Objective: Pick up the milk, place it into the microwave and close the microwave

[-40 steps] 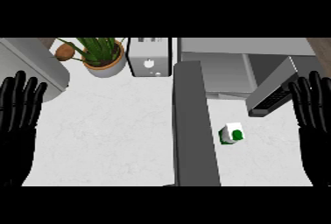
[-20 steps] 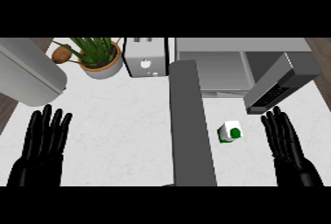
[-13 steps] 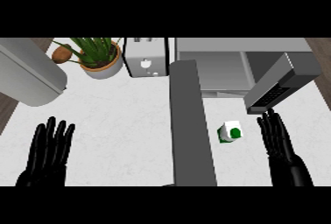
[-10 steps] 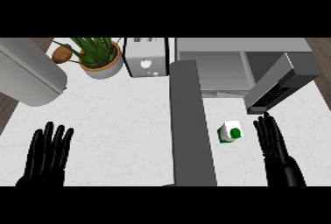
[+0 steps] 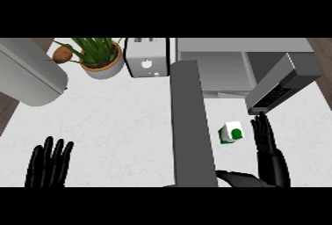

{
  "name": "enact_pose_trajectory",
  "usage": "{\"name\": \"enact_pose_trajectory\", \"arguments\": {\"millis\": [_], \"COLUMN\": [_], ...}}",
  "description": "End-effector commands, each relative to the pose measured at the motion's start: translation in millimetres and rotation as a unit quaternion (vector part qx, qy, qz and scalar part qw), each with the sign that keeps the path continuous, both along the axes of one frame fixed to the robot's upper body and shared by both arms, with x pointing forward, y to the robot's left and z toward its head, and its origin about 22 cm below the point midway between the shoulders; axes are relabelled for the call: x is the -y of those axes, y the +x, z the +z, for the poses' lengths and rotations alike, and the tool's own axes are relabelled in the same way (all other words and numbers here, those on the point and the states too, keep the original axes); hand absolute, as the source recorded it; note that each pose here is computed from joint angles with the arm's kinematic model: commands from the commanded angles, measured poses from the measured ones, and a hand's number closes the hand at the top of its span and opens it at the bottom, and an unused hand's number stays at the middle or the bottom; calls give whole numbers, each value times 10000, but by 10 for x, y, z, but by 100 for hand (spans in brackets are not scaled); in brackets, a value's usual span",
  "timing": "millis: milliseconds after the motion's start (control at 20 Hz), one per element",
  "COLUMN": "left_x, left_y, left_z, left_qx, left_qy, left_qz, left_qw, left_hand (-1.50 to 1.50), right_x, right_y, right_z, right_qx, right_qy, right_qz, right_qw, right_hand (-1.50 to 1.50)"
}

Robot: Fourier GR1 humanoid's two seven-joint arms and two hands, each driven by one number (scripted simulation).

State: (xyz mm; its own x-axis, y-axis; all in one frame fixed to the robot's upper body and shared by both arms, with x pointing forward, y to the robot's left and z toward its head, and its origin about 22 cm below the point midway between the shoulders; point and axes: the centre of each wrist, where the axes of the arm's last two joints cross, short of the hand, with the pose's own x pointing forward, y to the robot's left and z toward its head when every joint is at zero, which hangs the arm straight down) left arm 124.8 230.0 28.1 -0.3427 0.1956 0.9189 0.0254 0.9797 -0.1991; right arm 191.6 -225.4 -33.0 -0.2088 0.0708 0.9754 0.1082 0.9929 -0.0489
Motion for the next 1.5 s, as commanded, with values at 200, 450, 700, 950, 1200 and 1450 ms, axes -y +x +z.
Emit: {"name": "enact_pose_trajectory", "arguments": {"millis": [200,450,700,950,1200,1450], "left_x": [-76,-55,-65,-30,-187,-109], "left_y": [-202,-88,-237,-268,-405,-300], "left_z": [-9,-116,-75,-133,-79,-255], "left_qx": [11,13,18,-47,25,-13], "left_qy": [-93,-48,-41,30,-19,-20], "left_qz": [-17,-11,5,49,4,85], "left_qw": [10000,10000,10000,10000,10000,10000], "left_hand": [-150,-150,-150,-150,-150,-150], "right_x": [284,458,207,342,401,486], "right_y": [128,98,355,298,299,435], "right_z": [-604,-903,-1086,-1190,-1270,-1200], "right_qx": [-162,-221,-176,-128,-71,75], "right_qy": [-125,-146,-257,-273,-421,-296], "right_qz": [-549,-469,-330,-414,-307,-240], "right_qw": [9983,9985,9990,9987,9986,9992], "right_hand": [-150,-150,-150,-150,-150,-150]}}
